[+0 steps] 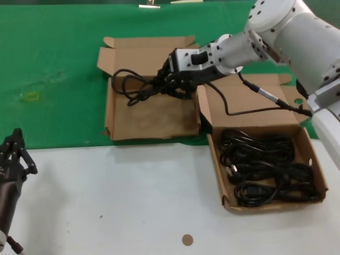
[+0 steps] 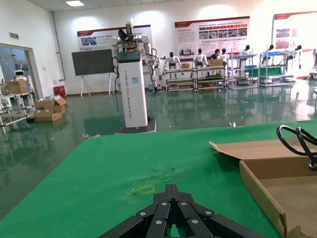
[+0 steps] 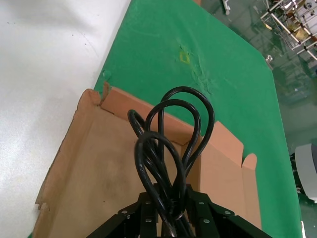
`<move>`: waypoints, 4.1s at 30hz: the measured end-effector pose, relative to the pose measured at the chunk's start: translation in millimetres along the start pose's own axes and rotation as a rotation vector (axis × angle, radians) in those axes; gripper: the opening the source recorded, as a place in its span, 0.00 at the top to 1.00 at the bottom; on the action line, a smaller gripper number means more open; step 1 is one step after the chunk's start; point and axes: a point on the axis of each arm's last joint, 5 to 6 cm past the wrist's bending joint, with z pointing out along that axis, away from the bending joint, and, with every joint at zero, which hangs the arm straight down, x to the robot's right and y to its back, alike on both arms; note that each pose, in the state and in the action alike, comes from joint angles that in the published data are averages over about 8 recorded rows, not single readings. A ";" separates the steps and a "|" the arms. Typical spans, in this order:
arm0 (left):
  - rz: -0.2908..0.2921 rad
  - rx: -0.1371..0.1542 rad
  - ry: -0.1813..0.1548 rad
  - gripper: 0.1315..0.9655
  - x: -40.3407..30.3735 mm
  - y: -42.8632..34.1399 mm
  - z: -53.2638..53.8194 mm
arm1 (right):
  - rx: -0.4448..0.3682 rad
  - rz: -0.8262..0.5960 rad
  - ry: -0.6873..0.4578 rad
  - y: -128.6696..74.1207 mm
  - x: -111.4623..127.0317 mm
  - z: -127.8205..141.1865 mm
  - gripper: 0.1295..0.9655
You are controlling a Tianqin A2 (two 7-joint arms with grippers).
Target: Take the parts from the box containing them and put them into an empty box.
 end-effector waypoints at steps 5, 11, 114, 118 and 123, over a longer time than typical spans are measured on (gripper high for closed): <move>0.000 0.000 0.000 0.99 0.0 0.0 0.0 | -0.010 0.001 0.004 -0.6 -1.0 2.0 0.85; 0.000 0.000 0.000 0.99 0.0 0.0 0.0 | -0.013 0.003 0.007 -0.8 -2.0 3.3 0.77; 0.000 0.000 0.000 0.00 0.0 0.0 0.0 | 0.125 1.238 0.914 23.3 -324.8 -86.4 0.00; 0.000 0.000 0.000 0.00 0.0 0.0 0.0 | 0.125 1.238 0.914 23.3 -324.8 -86.4 0.00; 0.000 0.000 0.000 0.00 0.0 0.0 0.0 | 0.125 1.238 0.914 23.3 -324.8 -86.4 0.00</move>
